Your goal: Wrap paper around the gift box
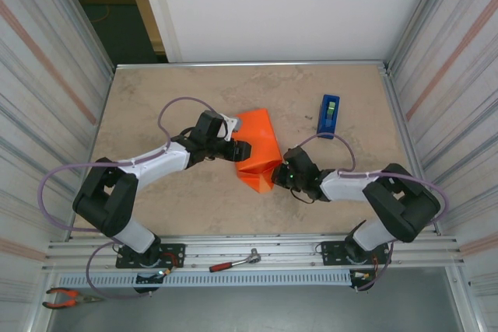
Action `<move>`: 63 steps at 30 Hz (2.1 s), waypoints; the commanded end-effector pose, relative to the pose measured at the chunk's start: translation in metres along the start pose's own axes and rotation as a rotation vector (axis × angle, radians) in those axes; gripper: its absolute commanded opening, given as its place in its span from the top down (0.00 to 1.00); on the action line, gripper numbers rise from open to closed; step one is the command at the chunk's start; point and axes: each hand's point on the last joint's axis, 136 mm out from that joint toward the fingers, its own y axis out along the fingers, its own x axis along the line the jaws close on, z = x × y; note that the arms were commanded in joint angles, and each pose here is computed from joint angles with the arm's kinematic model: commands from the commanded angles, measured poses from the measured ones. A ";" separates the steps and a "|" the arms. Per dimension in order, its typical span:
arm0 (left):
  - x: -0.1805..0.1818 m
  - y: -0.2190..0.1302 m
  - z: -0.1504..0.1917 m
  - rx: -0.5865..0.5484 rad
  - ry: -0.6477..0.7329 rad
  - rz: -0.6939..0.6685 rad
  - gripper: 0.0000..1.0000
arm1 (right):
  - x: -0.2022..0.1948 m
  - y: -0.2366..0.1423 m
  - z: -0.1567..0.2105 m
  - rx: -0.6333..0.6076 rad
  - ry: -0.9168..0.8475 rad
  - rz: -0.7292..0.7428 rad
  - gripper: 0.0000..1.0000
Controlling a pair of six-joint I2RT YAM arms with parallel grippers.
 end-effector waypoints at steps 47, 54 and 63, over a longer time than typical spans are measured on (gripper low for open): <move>-0.010 -0.004 0.005 -0.011 0.022 0.038 0.40 | 0.000 -0.031 0.030 -0.020 -0.057 0.087 1.00; -0.010 -0.004 0.003 -0.012 0.028 0.040 0.40 | -0.004 -0.043 0.026 -0.047 -0.018 0.116 0.69; -0.010 -0.003 0.004 -0.010 0.026 0.042 0.40 | 0.006 -0.032 0.030 -0.024 -0.056 0.142 0.67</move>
